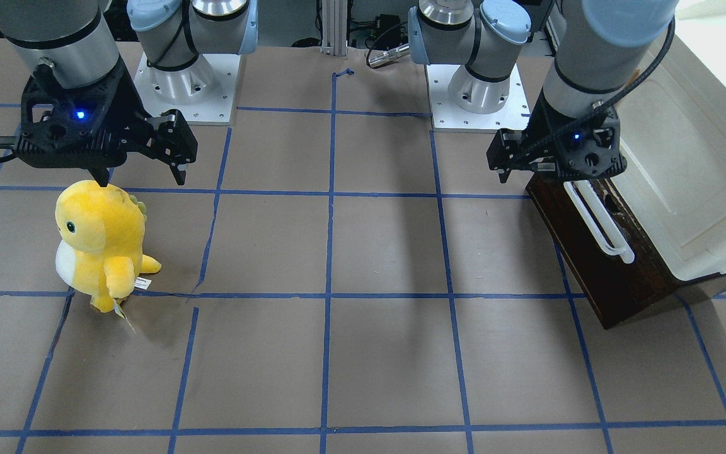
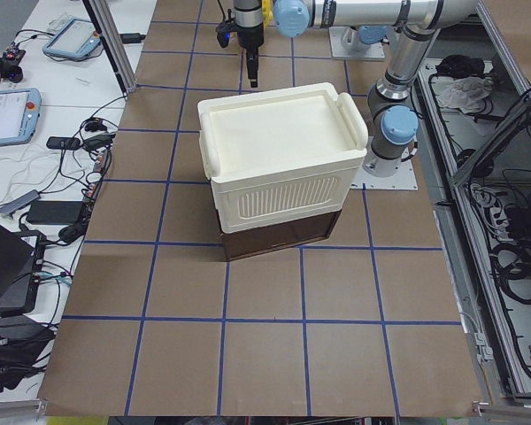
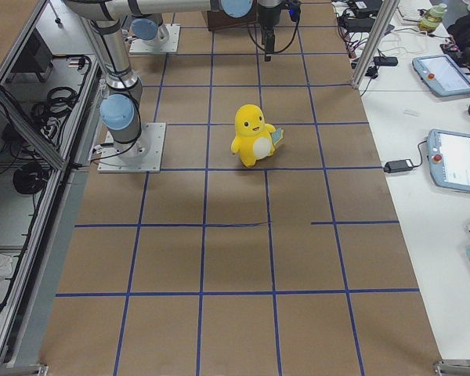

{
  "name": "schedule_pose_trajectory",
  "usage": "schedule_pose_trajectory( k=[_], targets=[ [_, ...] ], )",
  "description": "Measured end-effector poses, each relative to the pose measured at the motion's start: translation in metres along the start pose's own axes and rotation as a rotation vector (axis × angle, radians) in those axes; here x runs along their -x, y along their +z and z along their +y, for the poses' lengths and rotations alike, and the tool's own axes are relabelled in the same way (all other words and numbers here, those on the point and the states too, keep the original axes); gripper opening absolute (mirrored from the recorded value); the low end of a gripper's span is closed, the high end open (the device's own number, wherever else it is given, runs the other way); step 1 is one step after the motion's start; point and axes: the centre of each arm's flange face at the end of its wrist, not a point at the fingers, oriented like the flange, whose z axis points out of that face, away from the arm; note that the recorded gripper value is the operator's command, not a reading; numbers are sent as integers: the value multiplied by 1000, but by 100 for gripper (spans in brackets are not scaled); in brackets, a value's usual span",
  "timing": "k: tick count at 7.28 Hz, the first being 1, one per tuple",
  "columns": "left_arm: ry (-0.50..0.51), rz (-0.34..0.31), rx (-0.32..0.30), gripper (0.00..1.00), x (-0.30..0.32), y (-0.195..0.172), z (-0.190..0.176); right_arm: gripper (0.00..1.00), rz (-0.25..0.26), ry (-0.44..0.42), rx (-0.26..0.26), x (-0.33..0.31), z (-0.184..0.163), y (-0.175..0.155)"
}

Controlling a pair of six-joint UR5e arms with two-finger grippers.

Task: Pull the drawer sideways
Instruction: 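Move the left gripper down to the white drawer handle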

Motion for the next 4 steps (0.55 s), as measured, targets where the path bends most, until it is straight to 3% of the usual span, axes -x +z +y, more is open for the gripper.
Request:
schedule_pose_trajectory(
  k=[2,4],
  targets=[
    [-51,-70,21,100,-7,50,-20,100,0,0,0,0,0,0],
    [-105,-186,34,100,-19,84,-34,100,0,0,0,0,0,0]
  ],
)
